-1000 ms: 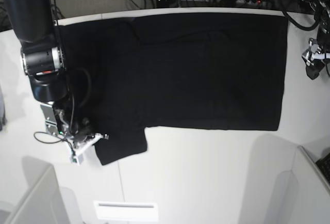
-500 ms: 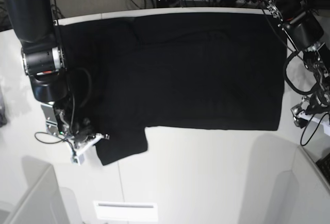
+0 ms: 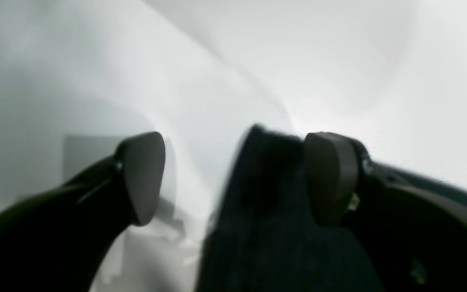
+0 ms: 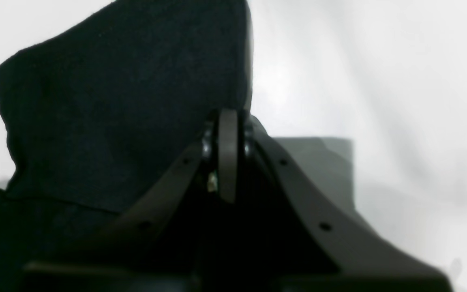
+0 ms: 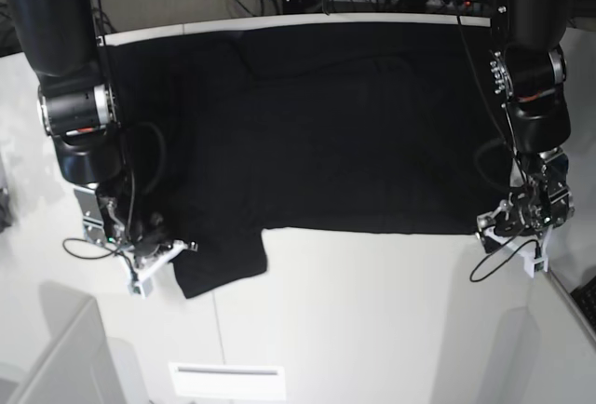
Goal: Fold the T-shirt properly
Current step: 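Move the left gripper to the other hem corner and grasp it, then lift both hem corners and carry them toward the collar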
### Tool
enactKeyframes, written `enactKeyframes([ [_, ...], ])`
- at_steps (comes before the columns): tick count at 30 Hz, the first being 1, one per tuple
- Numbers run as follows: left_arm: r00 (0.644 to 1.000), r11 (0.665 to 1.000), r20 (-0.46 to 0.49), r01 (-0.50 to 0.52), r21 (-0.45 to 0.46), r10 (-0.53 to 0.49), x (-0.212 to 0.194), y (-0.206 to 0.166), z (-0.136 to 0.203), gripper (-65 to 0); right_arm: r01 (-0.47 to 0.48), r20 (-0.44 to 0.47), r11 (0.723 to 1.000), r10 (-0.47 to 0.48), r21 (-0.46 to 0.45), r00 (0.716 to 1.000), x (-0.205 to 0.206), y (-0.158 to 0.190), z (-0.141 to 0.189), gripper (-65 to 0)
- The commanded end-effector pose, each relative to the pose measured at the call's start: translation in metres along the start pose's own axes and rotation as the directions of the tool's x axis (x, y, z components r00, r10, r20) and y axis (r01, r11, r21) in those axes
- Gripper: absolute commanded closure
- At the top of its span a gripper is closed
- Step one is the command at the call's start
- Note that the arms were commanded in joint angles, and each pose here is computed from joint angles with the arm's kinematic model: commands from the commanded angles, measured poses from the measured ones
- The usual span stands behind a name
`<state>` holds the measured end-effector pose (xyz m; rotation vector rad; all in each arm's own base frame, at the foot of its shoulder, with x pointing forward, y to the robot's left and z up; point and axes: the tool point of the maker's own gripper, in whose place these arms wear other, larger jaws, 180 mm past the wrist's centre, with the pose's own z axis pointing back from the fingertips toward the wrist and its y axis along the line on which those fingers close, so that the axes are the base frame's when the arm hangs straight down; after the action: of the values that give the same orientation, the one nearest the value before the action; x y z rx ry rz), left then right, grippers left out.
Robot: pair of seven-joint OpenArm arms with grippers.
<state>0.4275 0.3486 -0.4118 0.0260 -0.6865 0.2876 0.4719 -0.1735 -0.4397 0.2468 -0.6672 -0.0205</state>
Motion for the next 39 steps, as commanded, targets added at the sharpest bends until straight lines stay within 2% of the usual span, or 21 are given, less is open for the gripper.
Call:
enactKeyframes([
  [1, 0.998, 1.000, 0.058, 0.009, -0.004, -0.009, 0.025, -0.001, 0.003, -51.0, -0.015, -0.004, 1.000, 0.015, -0.016, 1.000, 0.010, -0.005, 0.004, 0.0],
  [13, 1.000, 1.000, -0.015, 0.027, -0.003, -0.027, -0.011, -0.002, -0.008, -50.2, -0.016, -0.002, 1.000, 0.016, -0.015, 1.000, 0.011, -0.004, 0.004, 0.0],
  [22, 0.999, 1.000, -0.029, 0.030, 0.002, -0.030, -0.021, 0.001, -0.009, -20.4, -0.015, -0.001, 1.000, 0.015, -0.010, 1.000, 0.011, -0.001, 0.003, 0.0],
  [26, 0.999, 0.999, -0.029, 0.033, 0.000, -0.033, -0.021, -0.001, -0.009, 0.0, -0.014, -0.001, 1.000, 0.014, -0.009, 1.000, 0.011, -0.001, 0.003, 0.0],
  [34, 0.999, 0.999, -0.017, 0.040, -0.019, -0.041, -0.017, -0.004, -0.008, 0.0, -0.039, 0.042, 0.999, 0.039, -0.001, 0.998, 0.021, 0.000, 0.008, 0.0],
  [39, 0.989, 0.991, 0.077, 0.127, -0.041, -0.124, -0.001, -0.013, 0.008, 0.0, -0.085, 0.097, 0.996, 0.082, 0.024, 0.992, 0.030, 0.009, 0.015, 0.0],
])
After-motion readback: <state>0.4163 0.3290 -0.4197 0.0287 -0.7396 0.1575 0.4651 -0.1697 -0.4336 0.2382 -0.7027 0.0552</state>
